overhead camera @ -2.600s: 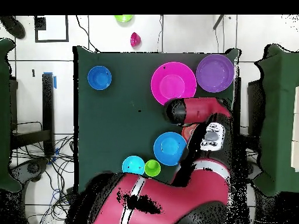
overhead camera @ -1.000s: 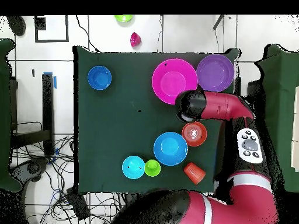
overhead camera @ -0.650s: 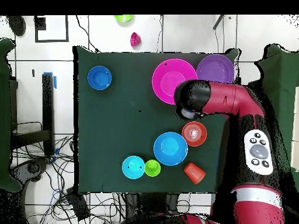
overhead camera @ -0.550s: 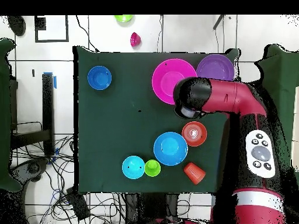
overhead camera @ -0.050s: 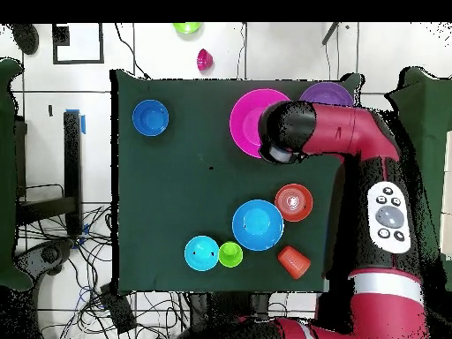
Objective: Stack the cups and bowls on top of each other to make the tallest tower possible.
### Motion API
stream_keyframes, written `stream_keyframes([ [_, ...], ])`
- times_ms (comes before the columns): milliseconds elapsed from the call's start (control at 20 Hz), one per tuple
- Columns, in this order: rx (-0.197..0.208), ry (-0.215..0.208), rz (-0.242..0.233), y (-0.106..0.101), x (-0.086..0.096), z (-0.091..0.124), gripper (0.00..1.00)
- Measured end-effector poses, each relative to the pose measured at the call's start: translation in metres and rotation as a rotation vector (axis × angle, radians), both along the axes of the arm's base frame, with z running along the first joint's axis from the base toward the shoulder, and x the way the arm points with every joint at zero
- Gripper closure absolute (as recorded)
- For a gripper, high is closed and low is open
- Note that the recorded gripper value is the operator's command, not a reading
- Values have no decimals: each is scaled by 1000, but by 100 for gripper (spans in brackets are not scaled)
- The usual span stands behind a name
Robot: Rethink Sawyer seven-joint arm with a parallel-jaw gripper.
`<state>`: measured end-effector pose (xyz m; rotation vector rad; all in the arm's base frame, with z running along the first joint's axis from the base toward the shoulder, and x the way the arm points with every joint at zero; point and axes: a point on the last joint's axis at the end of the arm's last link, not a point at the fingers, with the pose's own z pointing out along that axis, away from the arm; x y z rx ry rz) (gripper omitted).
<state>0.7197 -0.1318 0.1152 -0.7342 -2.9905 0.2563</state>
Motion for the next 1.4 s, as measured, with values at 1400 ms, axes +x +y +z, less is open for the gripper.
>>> stream_keyframes([
  [1400, -5, -313, 125, 1, 48, -136, 0],
])
